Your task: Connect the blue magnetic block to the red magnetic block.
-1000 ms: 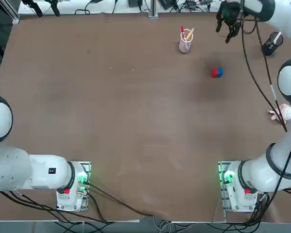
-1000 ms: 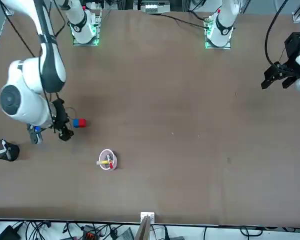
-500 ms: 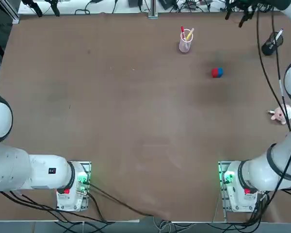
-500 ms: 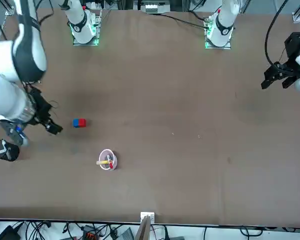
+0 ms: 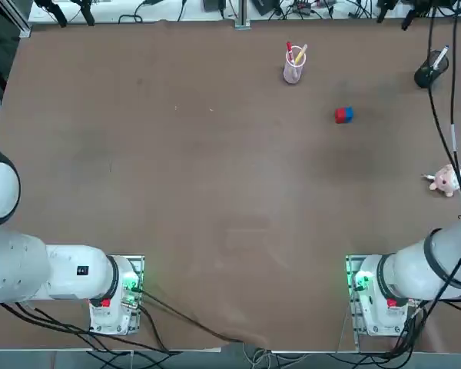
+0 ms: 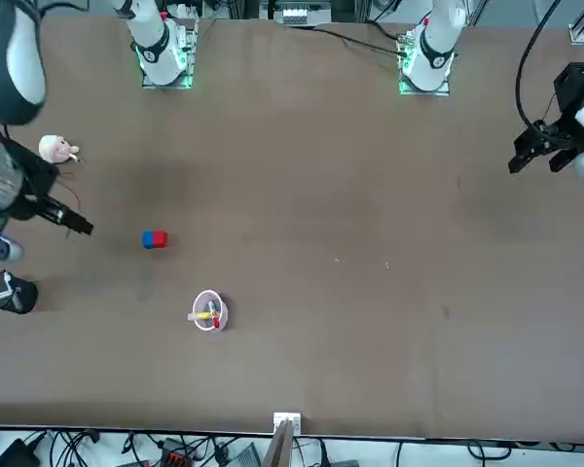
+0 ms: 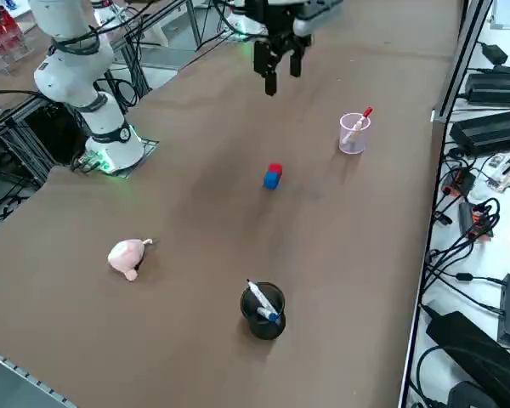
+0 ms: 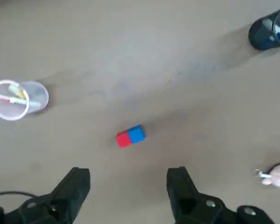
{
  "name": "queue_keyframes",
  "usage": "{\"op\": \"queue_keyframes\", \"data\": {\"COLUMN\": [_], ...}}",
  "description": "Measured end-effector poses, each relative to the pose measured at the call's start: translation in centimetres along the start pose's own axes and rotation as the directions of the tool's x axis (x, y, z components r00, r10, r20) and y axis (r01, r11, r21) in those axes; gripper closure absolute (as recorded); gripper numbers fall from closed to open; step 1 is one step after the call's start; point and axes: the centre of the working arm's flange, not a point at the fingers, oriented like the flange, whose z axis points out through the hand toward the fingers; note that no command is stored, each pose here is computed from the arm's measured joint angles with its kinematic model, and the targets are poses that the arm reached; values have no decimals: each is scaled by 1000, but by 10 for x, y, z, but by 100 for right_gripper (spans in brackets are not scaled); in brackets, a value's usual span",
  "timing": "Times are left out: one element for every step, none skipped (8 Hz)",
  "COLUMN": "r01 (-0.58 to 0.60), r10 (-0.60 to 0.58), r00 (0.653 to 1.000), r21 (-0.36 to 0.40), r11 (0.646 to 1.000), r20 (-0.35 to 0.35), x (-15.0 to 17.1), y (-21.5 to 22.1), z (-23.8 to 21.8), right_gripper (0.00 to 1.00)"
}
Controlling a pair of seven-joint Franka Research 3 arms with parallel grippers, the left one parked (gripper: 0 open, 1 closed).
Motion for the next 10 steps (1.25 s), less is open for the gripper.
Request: {"op": "queue_keyframes", "data": {"r01": [43, 56, 57, 69, 91, 123, 165, 208, 239, 257], "r10": [-43, -56, -56, -68, -89, -121, -164, -207, -239, -256], "r00": [999, 998, 997, 995, 993, 990, 985, 977, 970, 965], "r21": [4, 10, 17, 22, 24, 23, 20, 16, 11, 10], "r11": [999, 998, 998, 997, 996, 992, 986, 978, 971, 966], "r20": [-15, -36, -55, -69, -75, -67, -54, -49, -49, -50], "x": [-7, -15, -23, -34, -48, -63, -78, -90, -100, -107], "y": [7, 13, 19, 21, 19, 20, 22, 26, 30, 33], "z": [-17, -35, -51, -67, -81, -91, -97, -100, -102, -103], "right_gripper": [0, 0, 0, 0, 0, 0, 0, 0, 0, 0]}}
